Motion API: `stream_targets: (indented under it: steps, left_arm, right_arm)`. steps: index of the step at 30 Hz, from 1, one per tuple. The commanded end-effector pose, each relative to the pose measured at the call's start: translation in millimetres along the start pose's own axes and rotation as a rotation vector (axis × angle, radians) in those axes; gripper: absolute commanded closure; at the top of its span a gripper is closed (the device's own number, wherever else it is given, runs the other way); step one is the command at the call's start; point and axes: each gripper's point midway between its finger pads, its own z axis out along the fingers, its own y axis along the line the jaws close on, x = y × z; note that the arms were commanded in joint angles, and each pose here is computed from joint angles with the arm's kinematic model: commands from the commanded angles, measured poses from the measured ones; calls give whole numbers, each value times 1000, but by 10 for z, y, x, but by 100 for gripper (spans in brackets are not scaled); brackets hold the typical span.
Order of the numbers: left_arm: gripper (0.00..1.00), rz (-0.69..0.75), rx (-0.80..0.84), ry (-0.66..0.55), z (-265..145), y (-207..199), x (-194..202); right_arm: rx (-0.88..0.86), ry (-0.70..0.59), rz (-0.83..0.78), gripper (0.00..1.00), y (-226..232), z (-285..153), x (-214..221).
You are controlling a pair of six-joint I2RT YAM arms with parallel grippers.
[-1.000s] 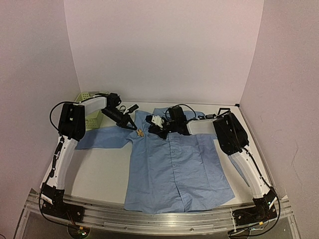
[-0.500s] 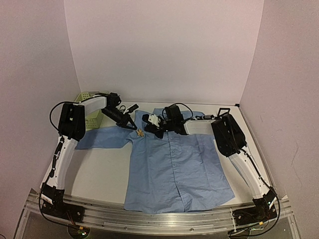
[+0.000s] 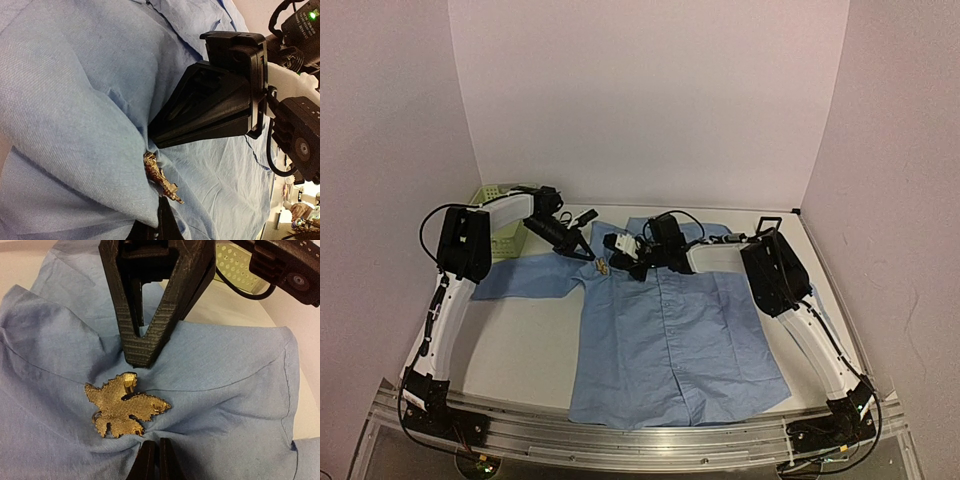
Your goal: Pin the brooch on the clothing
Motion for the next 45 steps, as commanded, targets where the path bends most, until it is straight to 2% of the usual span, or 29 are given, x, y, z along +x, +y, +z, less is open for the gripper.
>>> stream_targets:
  steps: [1, 15, 28, 35, 42, 45]
  left_arm:
    - [100, 23, 13, -29, -106, -86, -127]
    - [100, 27, 8, -32, -124, -96, -142]
    - [100, 33, 7, -34, -130, -98, -155]
    - [100, 34, 11, -39, -136, -108, -175]
    - [100, 40, 9, -42, -142, -110, -192]
    - [100, 38, 10, -42, -150, -110, -188]
  right_arm:
    - [56, 49, 15, 95, -138, -107, 45]
    - [47, 107, 8, 90, -34, -210, 147]
    - [-58, 3, 16, 89, 158, -67, -56]
    - [-57, -31, 28, 90, 136, 22, -136]
    - [-49, -31, 33, 96, 137, 67, -133]
    - [-45, -29, 30, 91, 129, 52, -148]
